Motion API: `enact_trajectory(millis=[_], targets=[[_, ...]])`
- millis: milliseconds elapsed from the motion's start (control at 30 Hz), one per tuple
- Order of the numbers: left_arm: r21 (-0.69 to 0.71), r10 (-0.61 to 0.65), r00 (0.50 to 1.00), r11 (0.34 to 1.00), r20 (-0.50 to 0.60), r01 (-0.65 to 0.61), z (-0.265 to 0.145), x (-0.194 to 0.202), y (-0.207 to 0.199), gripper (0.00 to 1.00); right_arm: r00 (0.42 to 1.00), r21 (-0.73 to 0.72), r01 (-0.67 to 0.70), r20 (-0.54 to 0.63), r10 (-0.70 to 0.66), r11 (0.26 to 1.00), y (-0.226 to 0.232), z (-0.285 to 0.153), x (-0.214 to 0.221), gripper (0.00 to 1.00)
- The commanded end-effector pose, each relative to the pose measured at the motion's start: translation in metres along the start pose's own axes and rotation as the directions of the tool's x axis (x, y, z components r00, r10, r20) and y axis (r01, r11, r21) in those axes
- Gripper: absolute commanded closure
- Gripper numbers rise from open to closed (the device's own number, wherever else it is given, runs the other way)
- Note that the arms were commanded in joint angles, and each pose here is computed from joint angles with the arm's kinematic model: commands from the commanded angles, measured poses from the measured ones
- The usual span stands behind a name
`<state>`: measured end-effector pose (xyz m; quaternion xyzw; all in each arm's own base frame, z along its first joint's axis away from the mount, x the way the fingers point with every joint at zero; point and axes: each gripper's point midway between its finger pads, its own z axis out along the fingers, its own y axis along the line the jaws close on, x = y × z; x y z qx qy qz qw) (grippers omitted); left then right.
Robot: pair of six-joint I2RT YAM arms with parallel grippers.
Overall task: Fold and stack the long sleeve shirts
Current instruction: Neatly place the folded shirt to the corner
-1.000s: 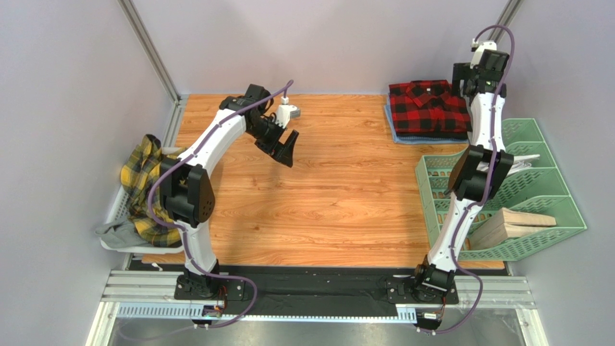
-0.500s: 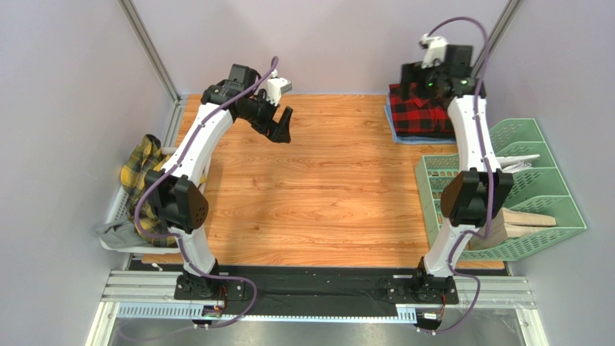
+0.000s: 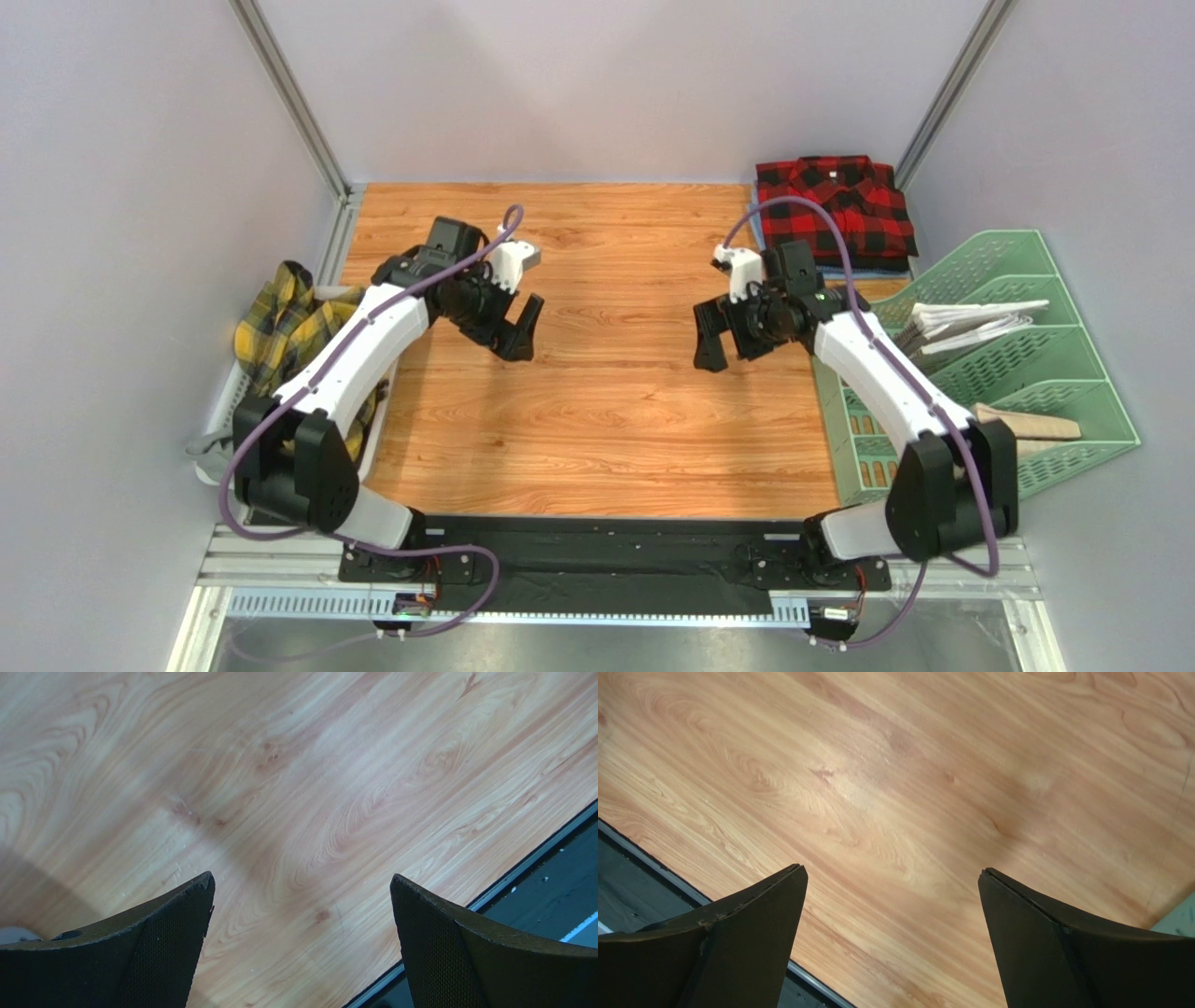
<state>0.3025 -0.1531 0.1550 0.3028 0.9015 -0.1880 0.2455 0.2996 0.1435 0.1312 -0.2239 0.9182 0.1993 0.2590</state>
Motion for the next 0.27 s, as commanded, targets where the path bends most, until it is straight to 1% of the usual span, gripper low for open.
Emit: enact_trajectory(millis=[0,67,167,233], targets=[[-0.107,0.036,0.992,0.994,0.123,-0.023,-0.019,-0.005,0.007,0.01,0.986,0.08,0.026,0.16,-0.039,0.996,-0.001,-0.029,-0.01,0.0],[-0.13,0.042,0.99,0.991,0.137,-0.024,-0.023,-0.002,0.008,0.01,0.988,0.091,0.019,0.153,-0.033,0.996,-0.002,-0.028,0.002,0.0],[-0.16,0.03,0.99,0.987,0.141,-0.007,-0.024,0.0,0.013,0.01,0.982,0.105,0.016,0.185,-0.035,0.994,-0.001,-0.034,0.003,0.0],[-0.181,0.034,0.988,0.983,0.152,-0.006,-0.028,-0.005,0.015,0.01,0.978,0.131,0.034,0.201,-0.06,0.991,-0.004,-0.04,0.0,0.0]])
